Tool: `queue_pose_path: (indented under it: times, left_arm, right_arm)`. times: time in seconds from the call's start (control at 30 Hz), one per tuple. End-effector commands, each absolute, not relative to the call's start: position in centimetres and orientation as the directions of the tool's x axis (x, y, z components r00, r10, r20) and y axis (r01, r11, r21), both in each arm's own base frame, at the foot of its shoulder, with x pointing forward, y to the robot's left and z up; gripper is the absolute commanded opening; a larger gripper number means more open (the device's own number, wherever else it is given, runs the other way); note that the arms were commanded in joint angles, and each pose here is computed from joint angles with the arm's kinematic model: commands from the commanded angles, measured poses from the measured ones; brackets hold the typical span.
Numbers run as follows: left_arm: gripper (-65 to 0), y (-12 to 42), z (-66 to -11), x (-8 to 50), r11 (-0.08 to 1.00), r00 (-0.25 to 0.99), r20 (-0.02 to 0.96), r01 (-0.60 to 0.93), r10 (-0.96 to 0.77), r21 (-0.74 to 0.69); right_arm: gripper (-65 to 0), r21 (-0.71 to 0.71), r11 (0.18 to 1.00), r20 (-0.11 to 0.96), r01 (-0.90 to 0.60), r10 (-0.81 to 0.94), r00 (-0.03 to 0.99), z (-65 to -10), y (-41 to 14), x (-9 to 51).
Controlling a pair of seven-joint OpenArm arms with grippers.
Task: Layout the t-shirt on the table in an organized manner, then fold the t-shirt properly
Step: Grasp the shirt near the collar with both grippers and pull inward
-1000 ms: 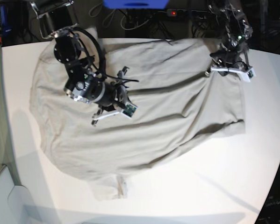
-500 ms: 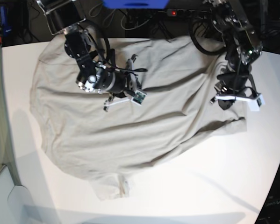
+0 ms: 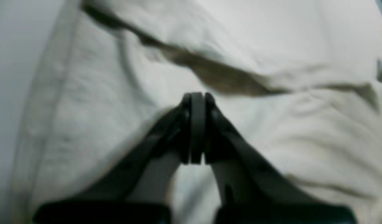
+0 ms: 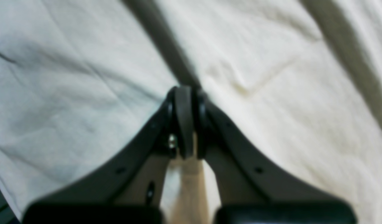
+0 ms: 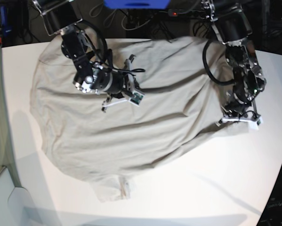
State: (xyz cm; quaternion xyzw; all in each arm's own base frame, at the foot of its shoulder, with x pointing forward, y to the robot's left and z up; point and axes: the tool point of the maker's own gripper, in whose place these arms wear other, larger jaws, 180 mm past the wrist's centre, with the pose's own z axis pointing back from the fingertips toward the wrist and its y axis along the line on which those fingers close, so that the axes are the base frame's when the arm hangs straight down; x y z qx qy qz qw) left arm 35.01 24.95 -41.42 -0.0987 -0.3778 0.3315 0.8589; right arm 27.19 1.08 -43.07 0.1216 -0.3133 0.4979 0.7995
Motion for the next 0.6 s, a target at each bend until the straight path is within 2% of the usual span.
queue_pose_path:
  times: [0.0,0.23,0.43,0.57]
  left_arm:
    - [-64.9,25.6,-40.4,36.5,0.768,0.469,0.618,-0.485,0.632,-0.417]
    - [-64.9,25.0,-42.5,39.3,0.812,0.488,0.668,-0.479,0.562,-0.334]
    - [-64.9,24.9,-40.3,43.7,0.826,0.404,0.747,-0.448,0.528,-0.342]
    - [-64.9,26.7,-39.5,46.1,0.81,0.328,0.784,-0.472,0.527,-0.347]
  right_arm:
    - [-63.9,-0.153,0.467,0.578,-0.871,0.757,0.305,-43.3,-0.4,27.6]
    - [-63.9,-0.167,0.464,0.557,-0.87,0.773,0.305,-43.6,-1.7,27.6]
    - [-63.9,-0.156,0.461,0.546,-0.873,0.777,0.313,-44.1,-2.0,26.9]
    - [-63.9,-0.146,0.454,0.525,-0.879,0.789,0.321,-44.9,-2.7,25.9]
